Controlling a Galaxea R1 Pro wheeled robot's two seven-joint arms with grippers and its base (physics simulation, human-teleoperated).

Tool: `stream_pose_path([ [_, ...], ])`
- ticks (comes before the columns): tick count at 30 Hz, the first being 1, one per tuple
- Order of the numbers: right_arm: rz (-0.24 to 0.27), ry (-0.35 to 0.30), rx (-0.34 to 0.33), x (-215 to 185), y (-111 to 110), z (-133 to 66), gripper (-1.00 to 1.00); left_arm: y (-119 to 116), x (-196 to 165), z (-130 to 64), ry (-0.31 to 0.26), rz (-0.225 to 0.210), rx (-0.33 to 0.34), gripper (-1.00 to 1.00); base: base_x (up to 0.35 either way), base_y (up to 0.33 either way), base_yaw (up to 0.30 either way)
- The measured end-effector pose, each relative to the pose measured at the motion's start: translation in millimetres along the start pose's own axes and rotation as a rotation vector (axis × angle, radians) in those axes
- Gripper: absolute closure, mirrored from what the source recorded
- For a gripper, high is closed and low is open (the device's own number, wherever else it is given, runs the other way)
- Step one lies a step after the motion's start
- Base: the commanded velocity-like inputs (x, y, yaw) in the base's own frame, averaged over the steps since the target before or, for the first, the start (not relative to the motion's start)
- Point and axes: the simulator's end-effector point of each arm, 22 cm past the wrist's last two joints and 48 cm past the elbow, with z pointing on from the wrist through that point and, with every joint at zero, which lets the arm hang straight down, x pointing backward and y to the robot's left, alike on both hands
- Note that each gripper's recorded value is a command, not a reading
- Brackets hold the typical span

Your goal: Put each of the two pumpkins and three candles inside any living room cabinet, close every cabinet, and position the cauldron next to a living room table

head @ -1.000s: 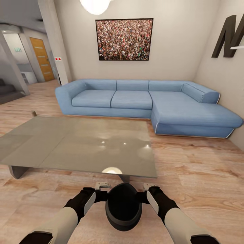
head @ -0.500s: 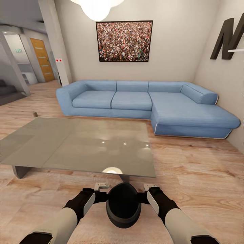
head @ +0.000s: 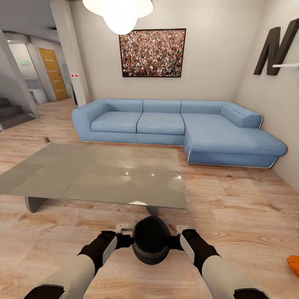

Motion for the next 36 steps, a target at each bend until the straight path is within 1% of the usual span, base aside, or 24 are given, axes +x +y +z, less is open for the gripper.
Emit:
stream_pose_path([
  [7,-0.002,0.002,0.000,-6,3,-11.5,-1.00,-3,-7,-11.1,0.002,-0.001,0.001,-1.00,-0.342,0.000,0.173],
  [14,-0.006,0.012,0.000,-2,4,-9.4,-1.00,-3,-5,-9.8,0.006,-0.003,0.003,-1.00,-0.274,0.000,0.250],
  [36,-0.006,0.028,-0.002,6,5,-3.5,-1.00,-2,0,-4.9,0.018,-0.008,0.010,-1.00,-0.017,0.000,0.261],
])
